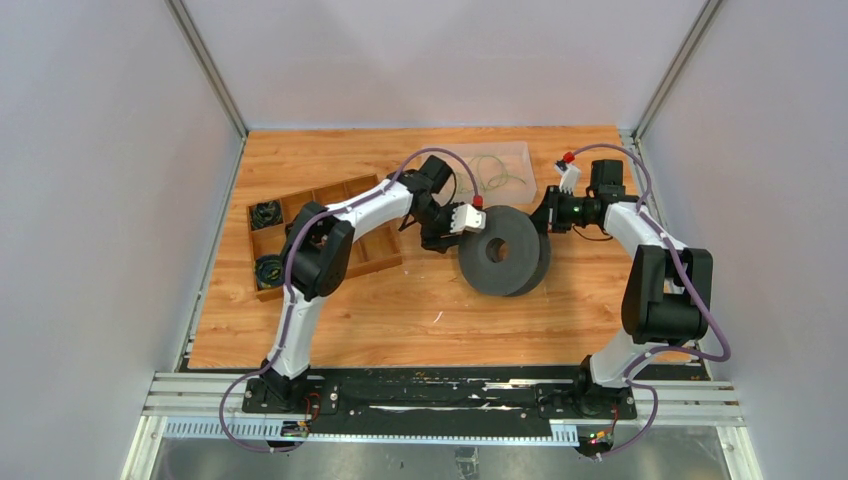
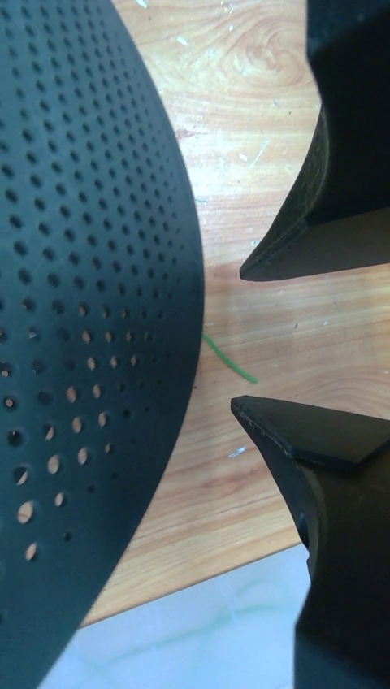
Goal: Wrap the cables
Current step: Wrap the cable around the cable reel.
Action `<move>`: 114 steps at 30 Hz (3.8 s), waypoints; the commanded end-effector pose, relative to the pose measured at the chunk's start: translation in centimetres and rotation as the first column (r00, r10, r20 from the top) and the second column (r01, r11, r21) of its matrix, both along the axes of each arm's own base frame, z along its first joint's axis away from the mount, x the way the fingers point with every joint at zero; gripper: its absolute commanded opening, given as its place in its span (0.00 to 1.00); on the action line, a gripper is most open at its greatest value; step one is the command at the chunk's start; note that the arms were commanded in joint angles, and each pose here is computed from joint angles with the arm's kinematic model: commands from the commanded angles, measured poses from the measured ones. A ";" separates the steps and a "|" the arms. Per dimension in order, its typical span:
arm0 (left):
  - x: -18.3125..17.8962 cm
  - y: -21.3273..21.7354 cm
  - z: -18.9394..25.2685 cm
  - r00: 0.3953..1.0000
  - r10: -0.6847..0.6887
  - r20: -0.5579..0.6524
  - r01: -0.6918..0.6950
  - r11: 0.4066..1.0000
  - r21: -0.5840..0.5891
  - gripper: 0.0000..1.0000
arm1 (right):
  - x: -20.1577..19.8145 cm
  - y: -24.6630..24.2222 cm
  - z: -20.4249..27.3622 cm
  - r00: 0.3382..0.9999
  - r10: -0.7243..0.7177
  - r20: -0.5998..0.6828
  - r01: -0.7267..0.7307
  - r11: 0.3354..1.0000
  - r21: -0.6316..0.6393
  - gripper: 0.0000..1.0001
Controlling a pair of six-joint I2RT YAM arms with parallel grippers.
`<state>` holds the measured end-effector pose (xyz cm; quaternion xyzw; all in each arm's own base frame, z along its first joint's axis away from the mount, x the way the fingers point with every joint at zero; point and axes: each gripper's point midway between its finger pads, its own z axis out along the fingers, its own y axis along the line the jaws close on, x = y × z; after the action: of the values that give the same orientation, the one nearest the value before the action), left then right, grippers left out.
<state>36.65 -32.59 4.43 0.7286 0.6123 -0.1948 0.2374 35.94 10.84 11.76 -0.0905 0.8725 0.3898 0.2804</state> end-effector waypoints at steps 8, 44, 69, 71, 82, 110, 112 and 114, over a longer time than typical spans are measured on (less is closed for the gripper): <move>-0.8 0.1 -2.7 0.993 0.004 -0.114 0.002 0.999 0.050 0.56 | 0.6 -1.2 -0.6 1.000 0.007 0.026 -0.006 0.998 -0.059 0.01; -11.1 -1.1 -4.7 0.912 0.240 -0.332 -0.263 0.965 -0.024 0.01 | 1.4 -2.1 -2.4 0.977 -0.211 -0.028 0.210 0.977 -0.038 0.01; -15.1 -6.3 -2.5 0.836 0.193 -0.514 -0.347 0.911 -0.222 0.00 | 1.1 -2.7 -4.7 0.956 -0.292 -0.021 0.290 0.955 -0.059 0.01; -15.2 -6.9 -2.1 0.848 0.178 -0.499 -0.336 0.909 -0.247 0.00 | 1.1 -2.7 -5.1 0.956 -0.294 -0.021 0.292 0.954 -0.062 0.01; -16.9 -8.4 -0.7 0.884 0.077 -0.460 -0.249 0.912 -0.326 0.11 | 1.3 -2.8 -6.5 0.972 -0.233 -0.011 0.231 0.968 -0.098 0.01; -6.6 3.0 3.8 0.773 0.433 -0.463 -0.545 0.827 -0.137 0.68 | 2.6 -2.9 -6.6 0.991 -0.134 0.024 0.136 0.982 -0.134 0.01; -5.7 2.6 3.5 0.735 0.445 -0.512 -0.581 0.803 -0.136 0.69 | 2.5 -2.9 -6.6 0.991 -0.133 0.022 0.135 0.982 -0.132 0.01; -4.6 2.4 3.3 0.731 0.447 -0.515 -0.589 0.795 -0.145 0.69 | 2.3 -2.8 -6.5 0.991 -0.131 0.024 0.133 0.982 -0.132 0.01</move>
<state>30.99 -29.89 8.67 0.4574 0.7706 -0.3581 0.2620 38.22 10.27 8.11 -0.0302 0.8712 0.3858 0.3021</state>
